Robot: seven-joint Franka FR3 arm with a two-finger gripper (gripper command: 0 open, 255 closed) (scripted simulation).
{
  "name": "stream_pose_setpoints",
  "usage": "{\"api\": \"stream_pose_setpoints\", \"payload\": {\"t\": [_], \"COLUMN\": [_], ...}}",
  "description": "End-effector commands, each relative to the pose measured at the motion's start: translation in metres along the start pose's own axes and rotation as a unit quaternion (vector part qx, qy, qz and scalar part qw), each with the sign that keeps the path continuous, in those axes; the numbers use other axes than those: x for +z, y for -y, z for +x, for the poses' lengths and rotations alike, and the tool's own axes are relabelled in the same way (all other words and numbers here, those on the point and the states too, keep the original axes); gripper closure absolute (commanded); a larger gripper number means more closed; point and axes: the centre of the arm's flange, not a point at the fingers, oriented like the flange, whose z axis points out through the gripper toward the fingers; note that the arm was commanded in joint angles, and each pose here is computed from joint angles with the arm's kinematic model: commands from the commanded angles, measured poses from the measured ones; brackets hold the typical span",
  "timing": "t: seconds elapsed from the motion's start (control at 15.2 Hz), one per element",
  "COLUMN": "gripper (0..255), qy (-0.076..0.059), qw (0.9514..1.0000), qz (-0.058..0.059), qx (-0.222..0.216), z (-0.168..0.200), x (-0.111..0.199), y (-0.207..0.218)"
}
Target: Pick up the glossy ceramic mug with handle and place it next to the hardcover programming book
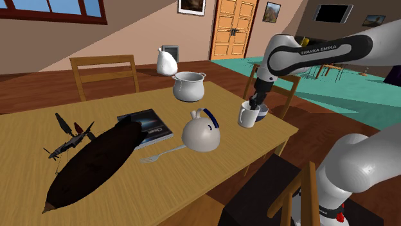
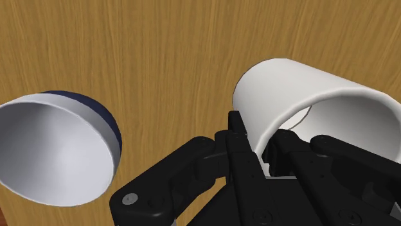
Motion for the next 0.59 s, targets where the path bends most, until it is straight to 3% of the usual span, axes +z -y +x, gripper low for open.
{"api": "stream_pose_setpoints", "payload": {"t": [0.0,0.53], "gripper": [255,255], "qy": [0.0,0.0], "qw": [1.0,1.0], "qz": [0.0,0.0], "qx": [0.0,0.0], "z": [0.0,0.002], "x": [-0.011,-0.053], "y": [0.001,0.003]}}
